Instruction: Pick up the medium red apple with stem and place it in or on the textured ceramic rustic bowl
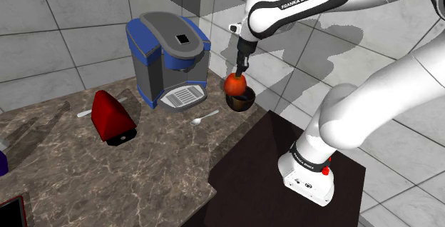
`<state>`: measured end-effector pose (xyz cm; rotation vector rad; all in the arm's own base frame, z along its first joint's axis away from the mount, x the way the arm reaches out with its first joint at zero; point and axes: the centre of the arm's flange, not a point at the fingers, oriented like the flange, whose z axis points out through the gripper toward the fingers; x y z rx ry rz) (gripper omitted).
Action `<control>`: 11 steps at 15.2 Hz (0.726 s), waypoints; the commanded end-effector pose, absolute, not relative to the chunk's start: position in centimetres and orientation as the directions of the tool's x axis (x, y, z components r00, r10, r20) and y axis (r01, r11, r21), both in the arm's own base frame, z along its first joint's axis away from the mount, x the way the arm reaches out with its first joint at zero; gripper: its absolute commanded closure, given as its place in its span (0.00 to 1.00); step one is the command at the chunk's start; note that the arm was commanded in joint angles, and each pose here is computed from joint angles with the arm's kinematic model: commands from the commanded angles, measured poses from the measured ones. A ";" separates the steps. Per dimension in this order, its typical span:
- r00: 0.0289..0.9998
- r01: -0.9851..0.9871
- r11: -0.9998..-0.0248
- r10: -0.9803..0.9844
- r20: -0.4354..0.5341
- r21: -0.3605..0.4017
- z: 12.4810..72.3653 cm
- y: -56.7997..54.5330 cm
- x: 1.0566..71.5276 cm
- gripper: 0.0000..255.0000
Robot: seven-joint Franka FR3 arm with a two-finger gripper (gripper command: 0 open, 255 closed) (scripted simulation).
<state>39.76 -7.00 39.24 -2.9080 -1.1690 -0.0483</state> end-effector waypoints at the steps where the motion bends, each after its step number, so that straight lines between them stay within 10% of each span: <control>1: 0.721 0.693 -0.721 0.693 0.031 0.005 40.0 -9.4 40.2 1.00; 11: 0.721 0.693 -0.721 0.693 0.031 0.005 43.6 -22.0 42.2 1.00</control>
